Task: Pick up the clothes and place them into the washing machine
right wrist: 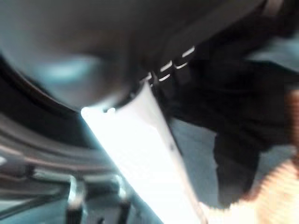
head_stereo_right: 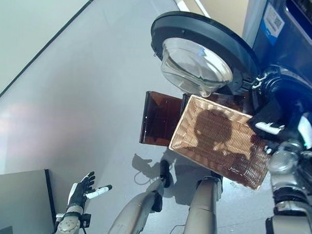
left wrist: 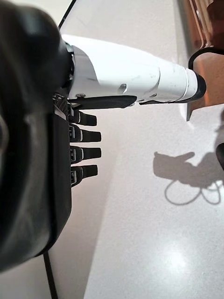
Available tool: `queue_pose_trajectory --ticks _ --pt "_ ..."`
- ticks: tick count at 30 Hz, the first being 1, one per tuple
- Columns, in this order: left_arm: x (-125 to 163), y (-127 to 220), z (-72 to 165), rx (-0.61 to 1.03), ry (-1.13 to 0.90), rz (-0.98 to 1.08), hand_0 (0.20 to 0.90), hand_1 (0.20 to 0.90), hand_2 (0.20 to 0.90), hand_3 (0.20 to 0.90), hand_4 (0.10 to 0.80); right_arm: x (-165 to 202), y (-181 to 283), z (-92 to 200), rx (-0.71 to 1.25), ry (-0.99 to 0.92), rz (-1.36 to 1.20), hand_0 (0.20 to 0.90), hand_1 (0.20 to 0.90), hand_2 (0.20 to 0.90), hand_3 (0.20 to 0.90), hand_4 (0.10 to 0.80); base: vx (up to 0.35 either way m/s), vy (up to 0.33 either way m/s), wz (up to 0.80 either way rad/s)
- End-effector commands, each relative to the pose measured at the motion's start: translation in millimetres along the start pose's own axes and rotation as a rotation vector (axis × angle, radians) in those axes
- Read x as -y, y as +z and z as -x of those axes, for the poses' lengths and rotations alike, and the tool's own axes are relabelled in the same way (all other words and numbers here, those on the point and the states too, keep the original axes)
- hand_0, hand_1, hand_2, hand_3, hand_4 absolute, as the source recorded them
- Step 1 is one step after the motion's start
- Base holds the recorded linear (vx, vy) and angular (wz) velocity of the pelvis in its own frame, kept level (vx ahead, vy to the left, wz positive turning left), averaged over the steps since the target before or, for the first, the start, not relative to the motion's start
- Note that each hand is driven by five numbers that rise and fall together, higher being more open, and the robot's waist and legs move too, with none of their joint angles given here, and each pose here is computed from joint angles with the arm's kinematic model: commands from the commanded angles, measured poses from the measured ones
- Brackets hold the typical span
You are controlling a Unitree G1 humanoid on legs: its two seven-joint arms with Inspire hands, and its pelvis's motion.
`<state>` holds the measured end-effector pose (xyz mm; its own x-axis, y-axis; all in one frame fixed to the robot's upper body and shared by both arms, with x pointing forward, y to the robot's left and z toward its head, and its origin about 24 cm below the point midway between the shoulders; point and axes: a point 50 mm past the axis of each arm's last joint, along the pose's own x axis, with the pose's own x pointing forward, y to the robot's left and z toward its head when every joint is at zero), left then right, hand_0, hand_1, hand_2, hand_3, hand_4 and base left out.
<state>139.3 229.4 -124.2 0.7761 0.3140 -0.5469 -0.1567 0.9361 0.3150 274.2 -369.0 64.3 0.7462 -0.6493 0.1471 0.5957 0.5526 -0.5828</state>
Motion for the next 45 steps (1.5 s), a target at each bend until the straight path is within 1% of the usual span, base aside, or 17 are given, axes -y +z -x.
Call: queue_pose_trajectory --ticks 1,5,6,9,11,12,14,19,22,24,26,27,32,35,38,45 --pt "-54 -23 10 -0.067 0.202 0.016 0.9 0.9 0.9 0.9 0.8 -2 15 14 0.151 -0.005 -0.151 0.9 0.9 0.9 0.9 0.8 0.005 0.007 -0.06" --pt "-53 -25 12 -0.067 0.203 0.029 0.9 0.9 0.9 0.9 0.8 -19 6 40 0.144 0.118 -0.265 0.9 0.9 0.9 0.9 0.8 0.003 0.002 -0.01" --pt "-53 -25 13 -0.068 0.202 0.032 0.9 0.9 0.9 0.9 0.8 -26 5 46 0.122 0.154 -0.359 0.9 0.9 0.9 0.9 0.8 0.017 0.018 -0.03" --pt "-52 -27 14 -0.076 0.197 0.042 0.9 0.9 0.9 0.9 0.8 -34 -3 56 0.036 0.177 -0.605 0.9 0.9 0.9 0.9 0.8 0.008 0.01 -0.03" --pt "-48 -30 15 -0.096 0.171 0.044 0.9 0.9 0.9 0.9 0.8 -45 -19 64 -0.09 0.168 -0.857 0.9 0.9 0.9 0.9 0.8 0.0 0.0 0.0" --pt "-48 -30 15 -0.095 0.171 0.044 0.9 0.9 0.9 0.9 0.8 -45 -18 64 -0.089 0.169 -0.857 0.9 0.9 0.9 0.9 0.8 0.0 0.0 0.0" --pt "-44 -31 15 -0.106 0.149 0.046 0.9 0.9 0.9 0.9 0.8 -57 -23 65 -0.172 0.137 -1.04 0.9 0.9 0.9 0.9 0.8 0.014 0.01 0.02" --pt "-40 -32 14 -0.128 0.135 0.069 0.9 0.9 0.9 0.9 0.8 -78 -27 74 -0.28 0.127 -1.254 0.9 0.9 0.9 0.9 0.8 0.026 0.016 0.04" --pt "-36 -34 15 -0.143 0.125 0.079 0.9 0.9 0.9 0.9 0.8 -91 -43 87 -0.406 0.08 -1.367 0.9 0.9 0.9 0.9 0.8 0.01 0.005 0.01" --pt "-34 -34 14 -0.147 0.121 0.09 0.9 0.9 0.9 0.9 0.8 -96 -51 91 -0.477 0.009 -1.45 0.9 0.9 0.9 0.9 0.8 0.008 0.013 0.02" --pt "-32 -32 13 -0.143 0.121 0.101 0.9 0.9 0.9 0.9 0.8 -97 -53 87 -0.514 -0.053 -1.501 0.9 0.9 0.9 0.9 0.8 0.003 0.012 0.02" --pt "-31 -31 12 -0.142 0.118 0.103 0.9 0.9 0.9 0.9 0.8 -94 -53 81 -0.517 -0.089 -1.52 0.9 0.9 0.9 0.9 0.8 0.0 0.0 0.0" --pt "-25 -25 9 -0.116 0.094 0.098 0.9 0.9 0.9 0.9 0.8 -82 -36 51 -0.478 -0.174 -1.569 0.9 0.9 0.9 0.9 0.8 -0.015 0.016 0.08" --pt "-21 -21 7 -0.101 0.077 0.09 0.9 0.9 0.9 0.9 0.8 -76 -28 38 -0.459 -0.24 -1.629 0.9 0.9 0.9 0.9 0.8 0.0 0.005 0.09" --pt "-18 -21 8 -0.094 0.061 0.084 0.9 0.9 0.9 0.9 0.8 -61 -28 27 -0.447 -0.315 -1.641 0.9 0.9 0.9 0.9 0.8 0.008 0.004 0.06" --pt "-19 -19 7 -0.085 0.047 0.059 0.9 0.9 0.9 0.9 0.8 -35 -15 1 -0.371 -0.367 -1.665 0.9 0.9 0.9 0.9 0.8 0.027 -0.005 0.05"
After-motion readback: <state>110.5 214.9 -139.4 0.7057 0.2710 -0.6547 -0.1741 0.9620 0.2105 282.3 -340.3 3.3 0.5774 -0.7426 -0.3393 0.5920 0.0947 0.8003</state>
